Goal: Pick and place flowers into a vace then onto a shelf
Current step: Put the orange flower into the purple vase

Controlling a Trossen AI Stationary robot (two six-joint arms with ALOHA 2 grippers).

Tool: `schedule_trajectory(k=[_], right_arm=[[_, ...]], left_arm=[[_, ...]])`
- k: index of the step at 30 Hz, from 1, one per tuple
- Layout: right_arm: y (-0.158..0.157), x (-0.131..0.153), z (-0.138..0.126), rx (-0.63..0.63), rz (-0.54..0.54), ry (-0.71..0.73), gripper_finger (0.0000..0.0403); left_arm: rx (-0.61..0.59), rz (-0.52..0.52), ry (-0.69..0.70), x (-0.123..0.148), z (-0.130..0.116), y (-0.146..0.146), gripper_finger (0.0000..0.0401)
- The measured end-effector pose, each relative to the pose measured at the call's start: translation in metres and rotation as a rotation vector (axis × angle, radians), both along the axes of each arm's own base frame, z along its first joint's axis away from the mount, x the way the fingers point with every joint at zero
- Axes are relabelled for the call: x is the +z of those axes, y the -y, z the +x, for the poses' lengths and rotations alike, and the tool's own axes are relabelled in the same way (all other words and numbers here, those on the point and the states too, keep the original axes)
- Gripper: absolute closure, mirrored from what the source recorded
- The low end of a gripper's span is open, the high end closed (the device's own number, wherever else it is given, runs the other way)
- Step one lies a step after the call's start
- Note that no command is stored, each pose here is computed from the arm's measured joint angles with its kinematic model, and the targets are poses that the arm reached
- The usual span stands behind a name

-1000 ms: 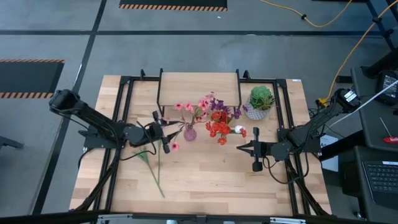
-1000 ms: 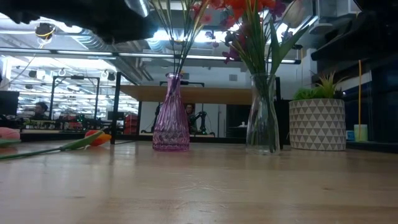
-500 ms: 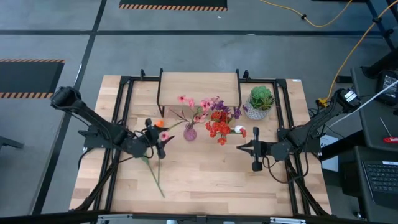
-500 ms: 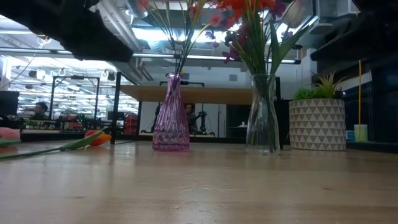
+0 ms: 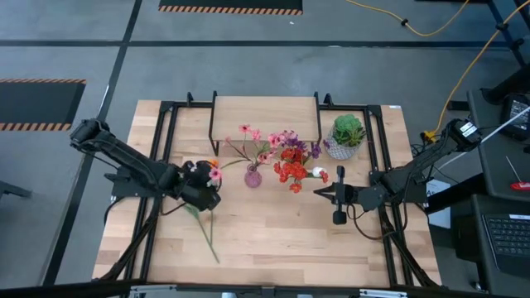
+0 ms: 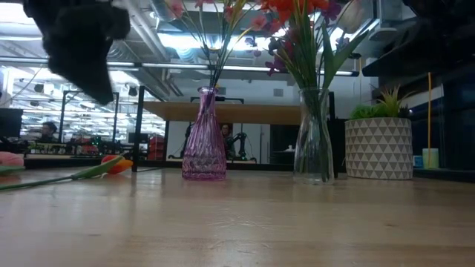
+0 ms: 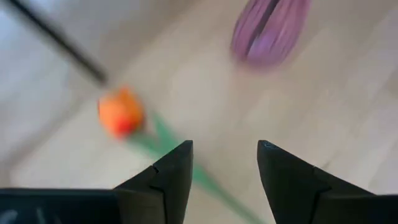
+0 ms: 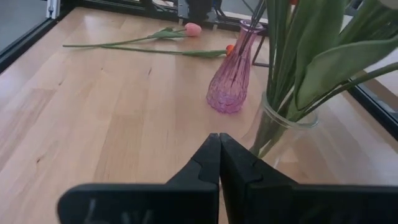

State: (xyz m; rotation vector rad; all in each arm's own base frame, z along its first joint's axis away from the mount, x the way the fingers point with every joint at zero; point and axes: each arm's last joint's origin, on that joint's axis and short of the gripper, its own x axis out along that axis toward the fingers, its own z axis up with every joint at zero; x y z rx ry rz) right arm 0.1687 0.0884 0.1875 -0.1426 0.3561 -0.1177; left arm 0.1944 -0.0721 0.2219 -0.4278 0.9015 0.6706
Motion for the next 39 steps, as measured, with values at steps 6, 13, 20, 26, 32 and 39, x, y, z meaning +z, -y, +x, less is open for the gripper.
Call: schedule_trajectory(k=[6,13,20,26,32,39], right_arm=[[0.000,0.000,0.000,0.002,-0.004,-0.001,0.0399],[0.000,0.000,0.000,0.009,-0.024,-0.004,0.0399],[-0.001,-0.001,0.000,0.052,-0.015,-0.026,0.0399],[0.000,-0.004,-0.001,0.054,-0.029,-0.051,0.0399],[-0.001,-0.004,-0.001,0.054,-0.027,-0.049,0.0399],[0.000,-0.004,-0.001,0.052,-0.022,-0.048,0.0399]], left_arm=[[0.148,-0.235,-0.210,-0.002,0.004,-0.003,0.0259],[0.182,-0.239,-0.235,-0.007,0.009,-0.008,0.0271],[0.277,-0.213,-0.218,-0.013,0.013,-0.012,0.0253],[0.339,-0.194,-0.241,-0.023,0.019,-0.011,0.0225],[0.367,-0.171,-0.288,-0.037,0.026,-0.009,0.0212],[0.425,-0.151,-0.332,-0.057,0.033,-0.006,0.0218]])
